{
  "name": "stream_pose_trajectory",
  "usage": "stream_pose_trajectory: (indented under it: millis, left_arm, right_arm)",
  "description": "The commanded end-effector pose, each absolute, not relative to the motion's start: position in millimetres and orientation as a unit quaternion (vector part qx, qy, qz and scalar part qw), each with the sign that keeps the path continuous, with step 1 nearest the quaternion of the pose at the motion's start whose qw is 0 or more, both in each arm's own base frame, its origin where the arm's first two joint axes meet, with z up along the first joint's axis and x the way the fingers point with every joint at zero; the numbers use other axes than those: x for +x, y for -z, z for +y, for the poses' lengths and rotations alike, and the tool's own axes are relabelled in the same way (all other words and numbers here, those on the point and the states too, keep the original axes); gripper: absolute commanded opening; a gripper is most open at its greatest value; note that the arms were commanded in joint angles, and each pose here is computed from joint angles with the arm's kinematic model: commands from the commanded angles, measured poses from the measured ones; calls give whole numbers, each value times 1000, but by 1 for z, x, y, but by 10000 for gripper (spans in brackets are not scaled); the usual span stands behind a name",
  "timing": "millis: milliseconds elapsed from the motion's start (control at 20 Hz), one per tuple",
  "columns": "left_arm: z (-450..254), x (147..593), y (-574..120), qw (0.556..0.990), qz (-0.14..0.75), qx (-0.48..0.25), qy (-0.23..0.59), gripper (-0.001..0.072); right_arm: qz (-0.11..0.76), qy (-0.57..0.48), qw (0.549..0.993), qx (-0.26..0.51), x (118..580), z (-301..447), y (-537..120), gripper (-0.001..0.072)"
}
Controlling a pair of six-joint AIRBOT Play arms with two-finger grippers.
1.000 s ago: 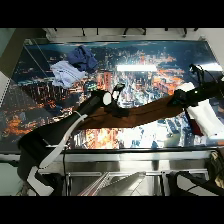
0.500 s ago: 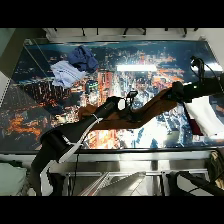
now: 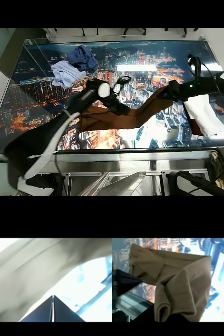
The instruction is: Fold the shirts.
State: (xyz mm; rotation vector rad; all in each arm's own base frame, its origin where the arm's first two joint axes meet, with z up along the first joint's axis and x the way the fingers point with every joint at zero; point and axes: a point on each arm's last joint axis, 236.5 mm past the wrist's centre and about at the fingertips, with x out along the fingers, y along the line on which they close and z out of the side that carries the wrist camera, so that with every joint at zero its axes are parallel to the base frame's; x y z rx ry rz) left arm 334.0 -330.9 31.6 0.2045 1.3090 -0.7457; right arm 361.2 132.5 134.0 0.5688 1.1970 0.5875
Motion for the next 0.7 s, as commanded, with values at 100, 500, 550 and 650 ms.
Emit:
stream_pose_trajectory:
  millis: [100,500,550,650]
  left_arm:
    - [-154,340,-83,783,587,49,201,13]
    - [1,324,-99,834,545,-78,25,13]
    - [8,321,-98,836,542,-84,15,13]
    - [14,317,-95,838,539,-90,5,13]
  right_arm:
    - [516,-314,760,238,373,223,-132,34]
    - [539,-380,708,252,358,408,-55,33]
    - [539,-378,707,259,361,427,-40,33]
    - [544,-371,701,272,366,459,-10,34]
